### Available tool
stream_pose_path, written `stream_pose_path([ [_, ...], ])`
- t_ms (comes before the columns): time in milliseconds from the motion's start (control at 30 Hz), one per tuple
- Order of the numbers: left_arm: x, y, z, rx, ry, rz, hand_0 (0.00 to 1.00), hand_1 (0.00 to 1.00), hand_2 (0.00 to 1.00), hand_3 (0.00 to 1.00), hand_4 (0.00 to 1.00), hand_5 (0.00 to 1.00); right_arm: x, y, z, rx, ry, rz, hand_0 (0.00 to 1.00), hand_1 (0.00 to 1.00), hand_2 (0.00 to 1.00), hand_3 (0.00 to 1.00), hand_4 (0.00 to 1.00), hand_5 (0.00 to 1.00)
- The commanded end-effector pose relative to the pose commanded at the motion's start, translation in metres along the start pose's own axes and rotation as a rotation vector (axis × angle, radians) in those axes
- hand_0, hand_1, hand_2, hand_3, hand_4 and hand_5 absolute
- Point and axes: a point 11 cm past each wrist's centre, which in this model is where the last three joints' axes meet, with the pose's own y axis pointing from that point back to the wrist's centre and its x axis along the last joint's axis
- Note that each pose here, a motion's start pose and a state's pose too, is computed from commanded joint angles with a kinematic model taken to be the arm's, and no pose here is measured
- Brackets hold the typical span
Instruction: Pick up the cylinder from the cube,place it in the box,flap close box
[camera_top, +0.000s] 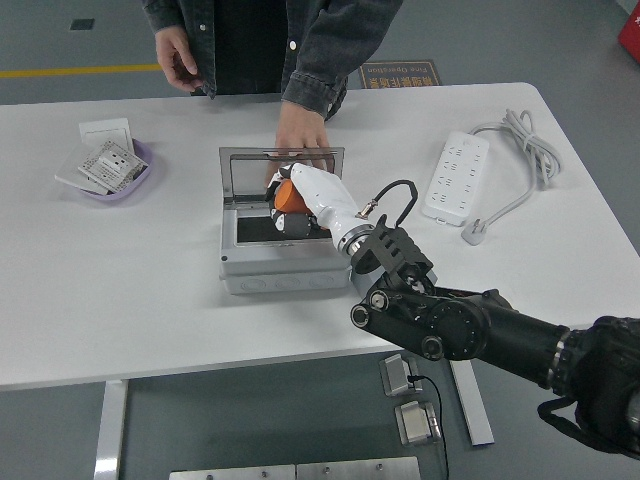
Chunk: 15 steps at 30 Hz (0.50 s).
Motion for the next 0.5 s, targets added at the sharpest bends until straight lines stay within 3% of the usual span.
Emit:
stream_pose_path([
  [433,-0.0019,0.0012,0.0034,-0.005,-0.006,-0.002,0.945,0.972,0.966,0.998,0.994,0.893,-0.0037,0.0005,0.0027,0.007,-0.059,-0.029,0.002,0.014,0.204,0.202,0.030,0.031],
  [467,-0.0020,0.0012,0.0034,-0.005,-0.006,-0.002,0.945,0.972,0.966,0.998,0.994,0.891,-0.0045,0.0004,0.0031,0.007,-0.060,-0.036,0.005,0.095,0.259,0.270,0.051,0.055],
  [500,-0.0021,0.0012,0.0034,-0.005,-0.007,-0.002,0.945,0.972,0.966,0.998,0.994,0.891,-0.0055,0.0004,0.0036,0.008,-0.061,-0.046,0.005,0.095,0.259,0.270,0.051,0.055],
])
